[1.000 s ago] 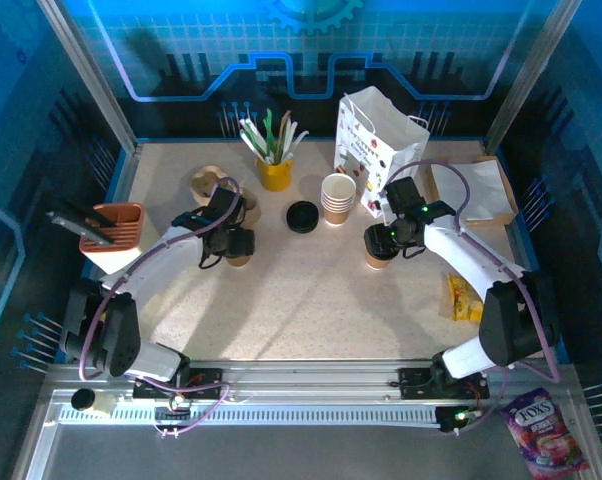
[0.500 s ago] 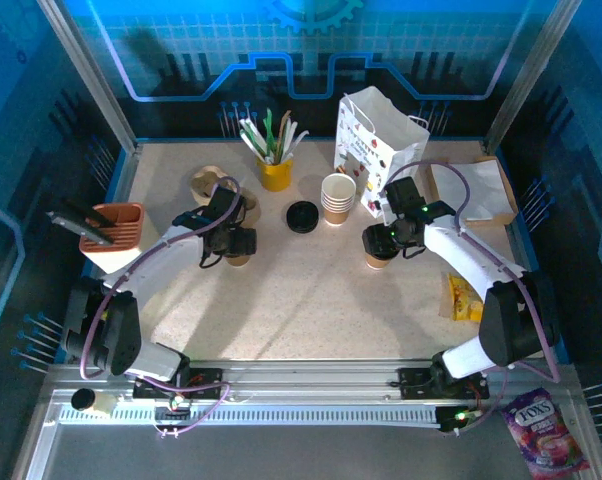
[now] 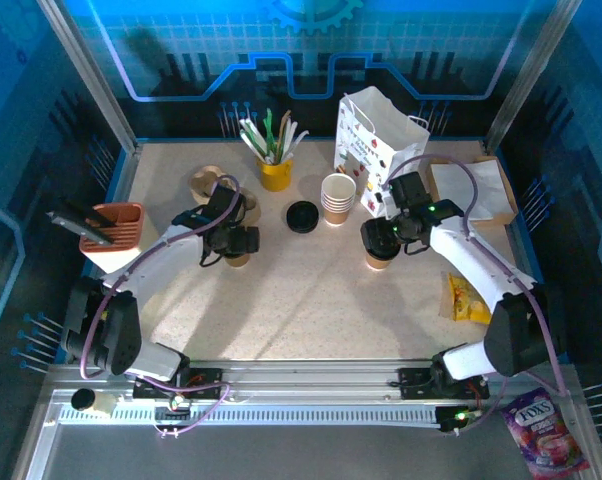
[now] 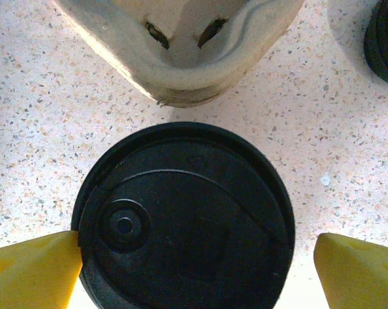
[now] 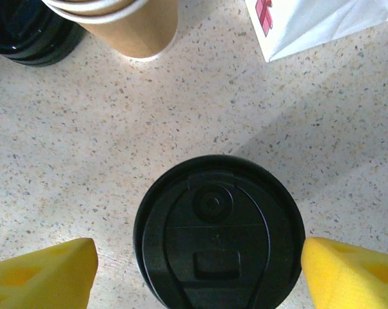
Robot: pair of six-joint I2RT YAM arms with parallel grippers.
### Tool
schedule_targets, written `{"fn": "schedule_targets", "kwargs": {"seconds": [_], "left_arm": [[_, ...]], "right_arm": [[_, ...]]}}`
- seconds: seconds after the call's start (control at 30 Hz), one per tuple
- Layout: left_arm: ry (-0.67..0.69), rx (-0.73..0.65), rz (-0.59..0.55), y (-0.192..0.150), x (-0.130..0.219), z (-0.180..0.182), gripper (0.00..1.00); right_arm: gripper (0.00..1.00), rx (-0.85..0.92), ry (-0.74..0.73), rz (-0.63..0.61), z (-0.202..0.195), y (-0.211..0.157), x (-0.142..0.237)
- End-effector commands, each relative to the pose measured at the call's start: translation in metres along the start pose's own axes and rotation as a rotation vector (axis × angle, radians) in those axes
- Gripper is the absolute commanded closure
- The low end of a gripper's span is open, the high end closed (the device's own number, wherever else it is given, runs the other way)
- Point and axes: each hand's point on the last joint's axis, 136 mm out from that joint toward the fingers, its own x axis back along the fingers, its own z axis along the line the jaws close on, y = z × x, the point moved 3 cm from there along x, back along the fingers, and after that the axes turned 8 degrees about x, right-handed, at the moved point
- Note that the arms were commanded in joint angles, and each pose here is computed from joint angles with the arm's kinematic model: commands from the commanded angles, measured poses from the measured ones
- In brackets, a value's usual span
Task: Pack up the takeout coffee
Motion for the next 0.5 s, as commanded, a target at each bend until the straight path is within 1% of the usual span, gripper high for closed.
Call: {"fn": "schedule_targets", "kwargs": {"seconds": [0.0,0.17,0.23,0.33,0.47], "left_arm": [[-0.057,0.031,-0.072,0.021,0.017,-0.008,0.07],[-0.079,0.038,-0.118,0.030,0.028,-0.011,0.07],[-0.114,0.045,-0.153,0.035,0.037,-0.015,0.07],[-0.246,0.065,-0.236,0.043,0.061,-0.029,0.07],[-0.484,0.095,-0.376,0.052,0.103,-0.048,0.08]], "right_arm": [[0.16,-0.005,0.027,-0.066,0.002,0.014,0.021],[0.16,0.006,0.032,-0.141,0.004,0.029,0.039],[0.15,0.015,0.018,-0.186,0.002,0.038,0.049],[0.15,0.034,-0.025,-0.288,-0.004,0.062,0.075],[0.14,0.049,-0.036,-0.408,-0.008,0.098,0.103]]}}
